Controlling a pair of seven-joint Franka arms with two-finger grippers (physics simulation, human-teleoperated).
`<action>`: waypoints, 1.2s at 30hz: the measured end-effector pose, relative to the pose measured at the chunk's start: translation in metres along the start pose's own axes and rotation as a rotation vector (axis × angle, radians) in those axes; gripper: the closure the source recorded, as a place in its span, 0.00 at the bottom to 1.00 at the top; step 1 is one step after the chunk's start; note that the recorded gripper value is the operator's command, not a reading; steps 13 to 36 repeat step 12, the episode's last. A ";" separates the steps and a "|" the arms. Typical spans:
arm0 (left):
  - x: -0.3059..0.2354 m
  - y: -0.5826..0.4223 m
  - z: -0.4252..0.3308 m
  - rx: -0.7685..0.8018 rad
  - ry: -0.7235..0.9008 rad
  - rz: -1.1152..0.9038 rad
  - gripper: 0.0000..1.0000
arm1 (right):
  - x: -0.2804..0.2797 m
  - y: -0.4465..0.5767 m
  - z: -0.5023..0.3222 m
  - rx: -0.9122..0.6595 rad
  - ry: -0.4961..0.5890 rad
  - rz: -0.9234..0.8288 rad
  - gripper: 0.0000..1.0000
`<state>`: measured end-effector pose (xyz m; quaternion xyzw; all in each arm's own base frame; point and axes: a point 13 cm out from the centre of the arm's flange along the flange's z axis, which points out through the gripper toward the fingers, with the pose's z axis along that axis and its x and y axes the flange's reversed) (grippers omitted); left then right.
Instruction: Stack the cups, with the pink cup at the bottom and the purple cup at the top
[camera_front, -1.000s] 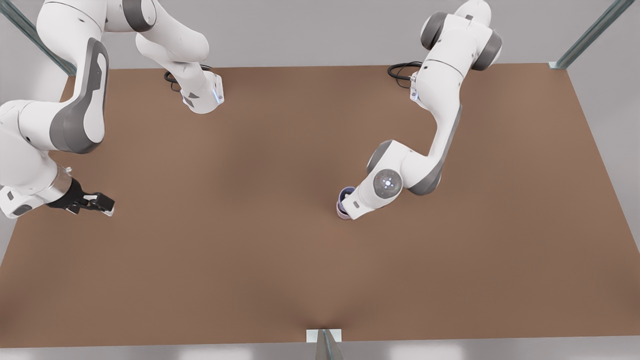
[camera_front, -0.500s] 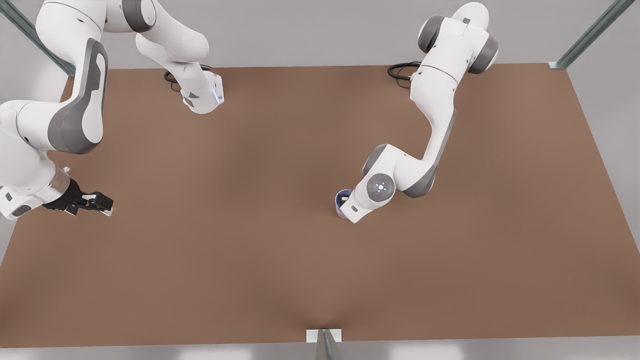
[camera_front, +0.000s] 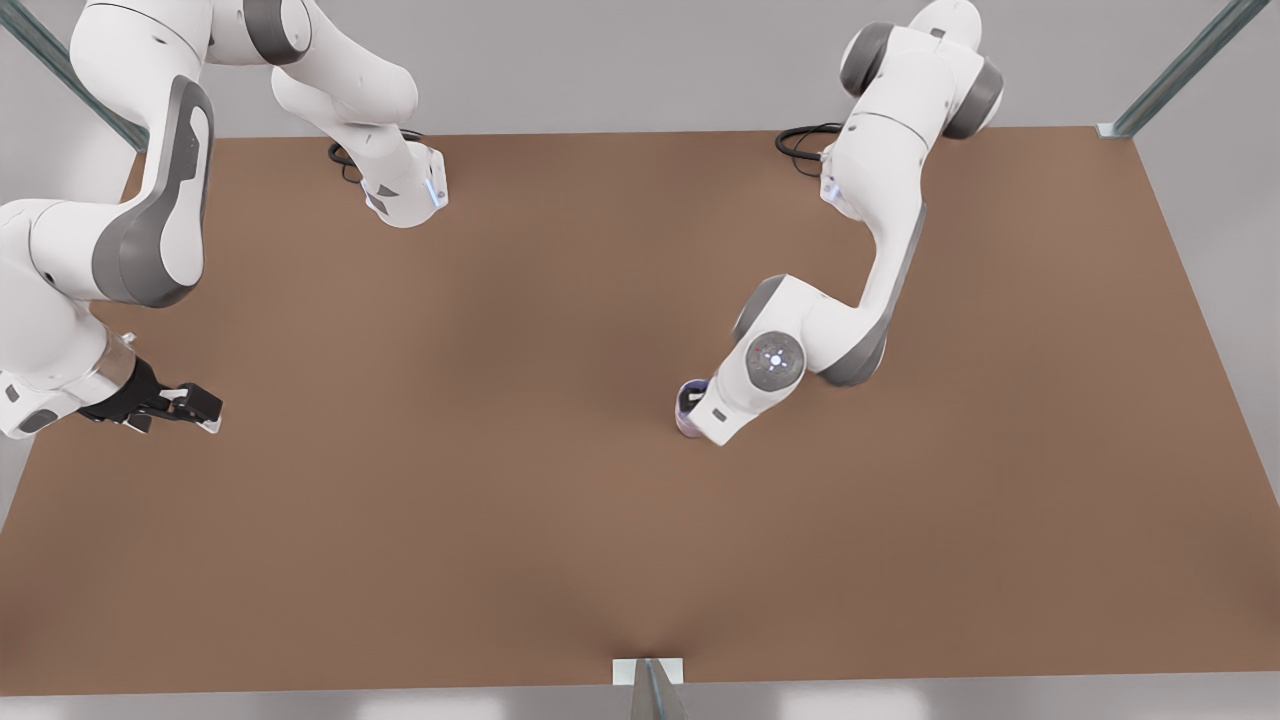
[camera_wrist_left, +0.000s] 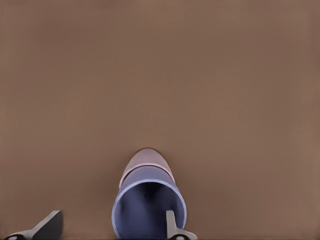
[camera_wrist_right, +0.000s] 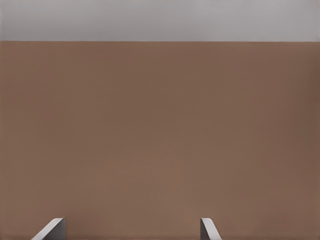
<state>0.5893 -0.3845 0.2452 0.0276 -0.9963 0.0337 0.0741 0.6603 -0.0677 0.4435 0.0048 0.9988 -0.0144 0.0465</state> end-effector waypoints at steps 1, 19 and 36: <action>-0.011 0.014 -0.019 -0.006 -0.020 -0.018 0.00 | 0.000 0.000 0.000 0.000 -0.001 -0.001 0.00; -0.022 0.272 -0.241 -0.053 -0.167 -0.043 0.00 | 0.000 0.000 0.000 0.000 -0.001 -0.007 0.00; -0.022 0.272 -0.241 -0.053 -0.167 -0.043 0.00 | 0.000 0.000 0.000 0.000 -0.001 -0.007 0.00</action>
